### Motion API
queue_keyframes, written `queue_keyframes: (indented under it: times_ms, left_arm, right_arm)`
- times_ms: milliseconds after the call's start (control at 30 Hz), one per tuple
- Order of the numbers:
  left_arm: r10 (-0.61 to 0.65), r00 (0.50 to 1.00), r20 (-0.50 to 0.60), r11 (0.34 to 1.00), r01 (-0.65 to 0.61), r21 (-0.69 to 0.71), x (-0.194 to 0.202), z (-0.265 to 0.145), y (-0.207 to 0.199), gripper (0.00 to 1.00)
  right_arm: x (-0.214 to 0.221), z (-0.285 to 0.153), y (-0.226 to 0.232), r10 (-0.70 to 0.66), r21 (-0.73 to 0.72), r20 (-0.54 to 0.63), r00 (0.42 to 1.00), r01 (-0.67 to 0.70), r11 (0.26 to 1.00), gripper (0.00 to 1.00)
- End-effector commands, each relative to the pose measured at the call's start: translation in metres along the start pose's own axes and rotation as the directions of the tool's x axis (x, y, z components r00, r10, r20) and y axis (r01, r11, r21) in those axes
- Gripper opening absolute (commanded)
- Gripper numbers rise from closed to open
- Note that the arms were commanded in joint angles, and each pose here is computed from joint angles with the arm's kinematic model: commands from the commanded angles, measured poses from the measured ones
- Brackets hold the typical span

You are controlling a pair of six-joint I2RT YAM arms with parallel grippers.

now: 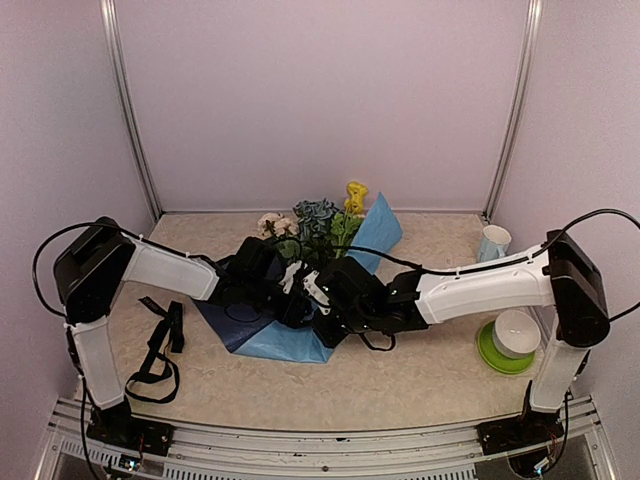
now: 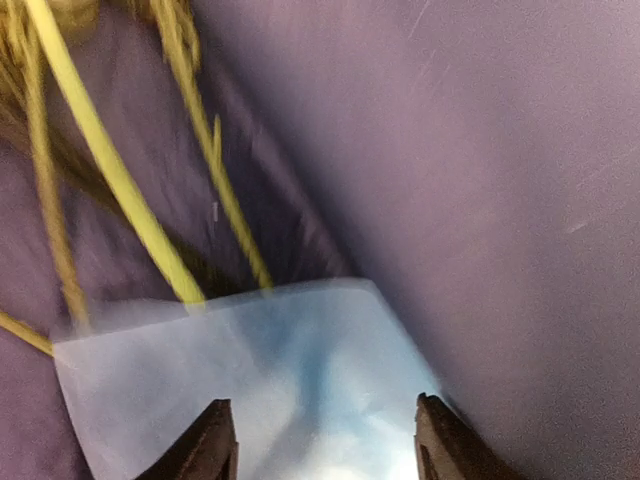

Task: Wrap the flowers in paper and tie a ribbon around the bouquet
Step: Press the fold line on the 2/3-folded wrapping paper.

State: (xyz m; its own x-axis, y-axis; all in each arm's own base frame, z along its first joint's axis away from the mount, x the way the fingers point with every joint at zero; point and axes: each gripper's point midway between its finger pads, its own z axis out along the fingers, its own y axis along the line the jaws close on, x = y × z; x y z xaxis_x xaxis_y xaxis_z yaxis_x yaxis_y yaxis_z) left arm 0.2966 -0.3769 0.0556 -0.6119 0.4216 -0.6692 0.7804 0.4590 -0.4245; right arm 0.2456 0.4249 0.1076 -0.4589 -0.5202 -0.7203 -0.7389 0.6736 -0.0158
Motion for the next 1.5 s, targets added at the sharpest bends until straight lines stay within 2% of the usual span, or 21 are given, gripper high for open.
queue_keyframes:
  times_ms: [0, 167, 400, 533, 600, 733, 833, 967, 1033, 1100, 1233, 1333, 1467]
  left_arm:
    - [0.027, 0.978, 0.207, 0.998, -0.038, 0.050, -0.056, -0.044, -0.016, 0.63]
    - [0.004, 0.963, 0.268, 0.995, -0.031, 0.097, -0.067, -0.064, -0.015, 0.65]
    - [-0.063, 0.933, 0.355, 0.965, -0.034, 0.262, -0.094, -0.088, -0.022, 0.68]
    - [-0.018, 0.932, 0.363, 0.957, -0.089, 0.276, -0.114, -0.095, -0.025, 0.75]
    - [0.031, 0.943, 0.331, 0.955, -0.126, 0.269, -0.119, -0.086, -0.030, 0.84]
    - [0.117, 0.966, 0.230, 0.962, -0.168, 0.215, -0.125, -0.056, -0.031, 0.93]
    - [0.146, 0.966, 0.212, 0.962, -0.189, 0.197, -0.126, -0.045, -0.034, 0.93]
    - [0.211, 0.970, 0.122, 0.974, -0.219, 0.059, -0.124, -0.015, -0.021, 0.91]
    - [0.202, 0.977, 0.072, 0.979, -0.200, -0.034, -0.121, -0.003, -0.006, 0.88]
    - [0.185, 0.981, 0.050, 0.982, -0.182, -0.053, -0.119, 0.003, 0.002, 0.84]
    - [0.238, 0.969, 0.071, 0.971, -0.240, 0.017, -0.119, 0.004, -0.020, 0.83]
    - [0.293, 0.952, 0.093, 0.951, -0.300, 0.075, -0.118, 0.001, -0.042, 0.86]
    - [0.240, 0.928, 0.284, 0.930, -0.304, 0.206, -0.141, -0.041, -0.059, 0.88]
  right_arm:
    - [0.018, 0.010, 0.012, -0.087, -0.056, -0.033, 0.996, 0.085, 0.995, 0.00]
    - [0.016, 0.015, 0.016, -0.142, -0.049, -0.031, 0.989, 0.141, 0.989, 0.00]
    - [0.019, 0.025, 0.024, -0.262, -0.014, -0.049, 0.964, 0.262, 0.965, 0.00]
    - [0.022, 0.029, 0.026, -0.324, 0.009, -0.078, 0.943, 0.326, 0.945, 0.00]
    - [0.024, 0.030, 0.026, -0.344, 0.016, -0.088, 0.935, 0.347, 0.938, 0.00]
    - [0.025, 0.029, 0.027, -0.372, 0.025, -0.088, 0.924, 0.376, 0.926, 0.00]
    - [0.026, 0.029, 0.025, -0.384, 0.035, -0.094, 0.919, 0.388, 0.921, 0.00]
    - [0.026, 0.030, 0.026, -0.392, 0.031, -0.095, 0.915, 0.396, 0.918, 0.00]
    - [0.025, 0.030, 0.026, -0.397, 0.033, -0.095, 0.913, 0.401, 0.915, 0.00]
    - [0.024, 0.029, 0.025, -0.398, 0.040, -0.092, 0.913, 0.403, 0.915, 0.00]
    - [0.025, 0.028, 0.023, -0.405, 0.047, -0.097, 0.909, 0.411, 0.910, 0.00]
    - [0.024, 0.028, 0.023, -0.407, 0.047, -0.097, 0.908, 0.413, 0.910, 0.00]
    - [0.024, 0.027, 0.024, -0.402, 0.043, -0.090, 0.911, 0.407, 0.912, 0.00]
